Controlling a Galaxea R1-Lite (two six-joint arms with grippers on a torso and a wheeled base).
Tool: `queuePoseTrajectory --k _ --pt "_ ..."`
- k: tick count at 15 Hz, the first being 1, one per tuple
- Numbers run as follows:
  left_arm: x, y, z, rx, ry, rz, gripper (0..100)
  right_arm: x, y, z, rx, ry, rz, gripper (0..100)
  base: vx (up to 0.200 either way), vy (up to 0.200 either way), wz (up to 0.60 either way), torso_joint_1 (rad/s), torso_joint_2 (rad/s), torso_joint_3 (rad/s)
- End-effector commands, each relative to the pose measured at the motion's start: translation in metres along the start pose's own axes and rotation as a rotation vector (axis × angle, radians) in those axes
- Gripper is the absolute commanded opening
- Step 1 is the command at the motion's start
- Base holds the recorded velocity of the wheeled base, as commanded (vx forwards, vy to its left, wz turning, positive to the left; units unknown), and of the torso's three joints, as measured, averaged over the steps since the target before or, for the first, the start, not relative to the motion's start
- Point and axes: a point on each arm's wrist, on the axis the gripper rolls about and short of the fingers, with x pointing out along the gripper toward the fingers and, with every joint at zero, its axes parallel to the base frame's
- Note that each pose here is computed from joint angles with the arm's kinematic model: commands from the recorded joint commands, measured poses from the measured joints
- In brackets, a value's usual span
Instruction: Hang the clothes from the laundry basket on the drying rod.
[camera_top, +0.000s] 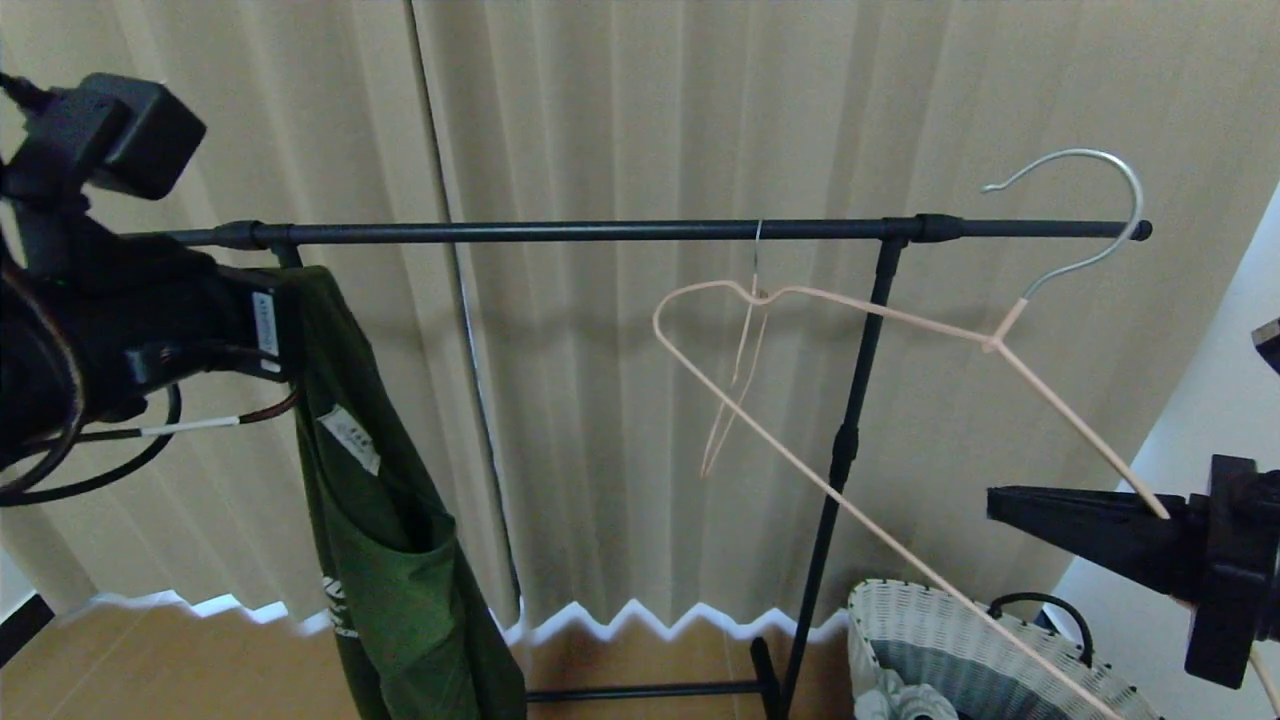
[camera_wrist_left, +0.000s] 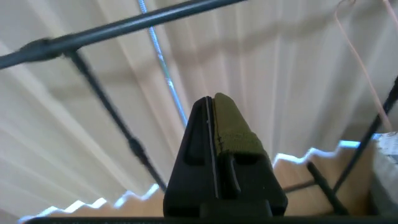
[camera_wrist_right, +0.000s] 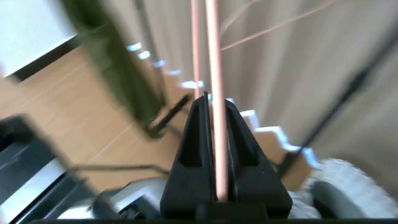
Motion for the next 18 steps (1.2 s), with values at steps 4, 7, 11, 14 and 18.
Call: queuePoseTrajectory --k 4,7,11,14,18 --pt "0.044 -0.042 0.023 -0.136 0.121 -0.062 0 0.021 0.026 -0.003 -0.026 0.045 0.185 0 0.0 0.0 0.0 0.0 0.0 0.0" --pt "0.054 -0.049 0.017 -0.135 0.142 -0.013 0 0.026 0.035 -0.004 -0.021 0.061 0.233 0 0.0 0.0 0.0 0.0 0.0 0.0" --pt "0.05 -0.061 0.02 -0.145 0.124 -0.053 0 0.028 0.044 -0.005 -0.033 0.076 0.276 0 0.0 0.0 0.0 0.0 0.0 0.0" --pt "0.049 -0.069 0.023 -0.164 0.102 -0.075 0 0.027 0.049 -0.002 0.001 0.073 0.301 0 0.0 0.0 0.0 0.0 0.0 0.0" --pt "0.051 -0.071 0.019 -0.163 0.115 -0.032 0 0.035 0.052 0.001 0.017 0.077 0.3 0 0.0 0.0 0.0 0.0 0.0 0.0"
